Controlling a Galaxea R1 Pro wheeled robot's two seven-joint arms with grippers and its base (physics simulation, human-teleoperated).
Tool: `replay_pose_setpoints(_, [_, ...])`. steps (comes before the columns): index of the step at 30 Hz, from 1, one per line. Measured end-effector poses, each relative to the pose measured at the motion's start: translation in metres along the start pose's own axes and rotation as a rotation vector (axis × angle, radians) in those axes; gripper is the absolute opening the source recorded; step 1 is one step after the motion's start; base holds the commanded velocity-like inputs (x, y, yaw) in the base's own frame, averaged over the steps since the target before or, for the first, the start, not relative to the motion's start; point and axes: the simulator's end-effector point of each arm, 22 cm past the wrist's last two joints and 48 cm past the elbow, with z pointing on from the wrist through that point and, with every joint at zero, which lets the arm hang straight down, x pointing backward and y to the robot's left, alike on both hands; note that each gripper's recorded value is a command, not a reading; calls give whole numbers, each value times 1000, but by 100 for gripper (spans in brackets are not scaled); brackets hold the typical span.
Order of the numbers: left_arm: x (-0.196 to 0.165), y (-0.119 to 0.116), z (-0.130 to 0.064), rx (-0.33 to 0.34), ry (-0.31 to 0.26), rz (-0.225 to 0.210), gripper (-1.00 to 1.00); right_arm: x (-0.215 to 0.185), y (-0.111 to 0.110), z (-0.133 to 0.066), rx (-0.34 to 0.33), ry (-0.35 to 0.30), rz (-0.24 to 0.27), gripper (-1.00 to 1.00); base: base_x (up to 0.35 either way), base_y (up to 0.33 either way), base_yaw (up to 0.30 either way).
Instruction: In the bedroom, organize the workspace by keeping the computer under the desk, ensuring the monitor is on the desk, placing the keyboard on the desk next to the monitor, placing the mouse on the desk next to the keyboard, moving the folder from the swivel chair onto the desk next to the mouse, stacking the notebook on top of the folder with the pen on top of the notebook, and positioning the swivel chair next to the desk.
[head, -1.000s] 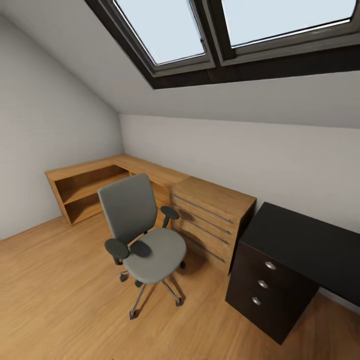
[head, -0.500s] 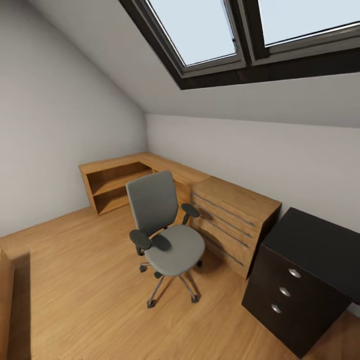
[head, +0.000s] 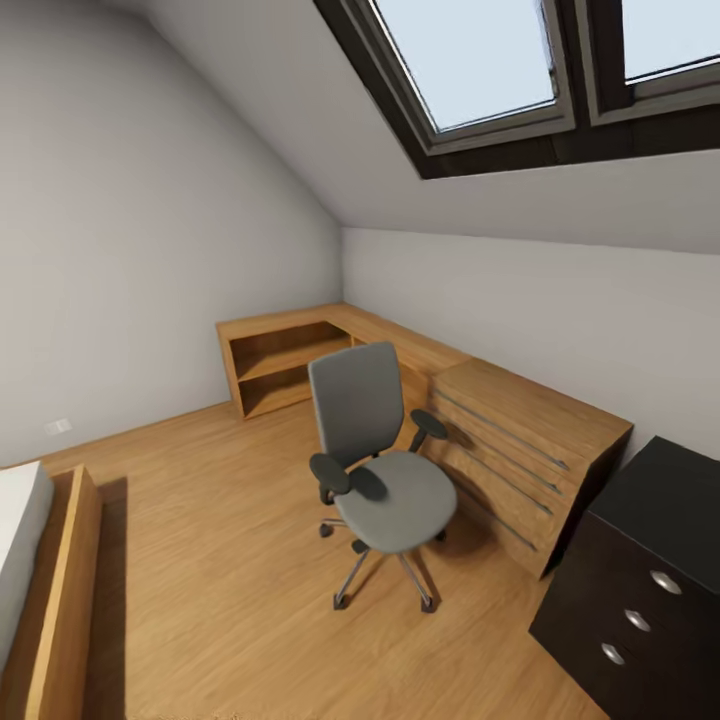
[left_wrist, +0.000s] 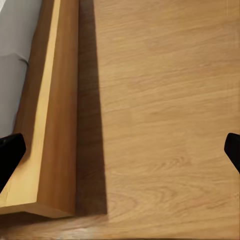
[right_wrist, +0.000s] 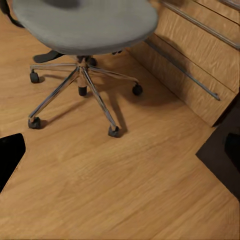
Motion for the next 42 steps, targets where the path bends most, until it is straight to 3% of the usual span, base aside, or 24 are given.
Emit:
replay_pose_setpoints(14, [-6, 9, 6, -12, -15, 0, 100, 0, 0, 0, 0, -1, 0, 100, 0, 2, 286])
replay_pose_setpoints(19, [2, 8, 6, -13, 21, 7, 100, 0, -1, 0, 0, -1, 0, 100, 0, 0, 286])
replay_pose_setpoints(27, [1, 5, 5, -7, 15, 4, 100, -4, -2, 0, 6, -17, 6, 100, 14, 0, 286])
replay_pose_setpoints(42, [0, 5, 5, -2, 13, 4, 100, -9, -5, 0, 14, -36, 12, 100, 292, 0, 266])
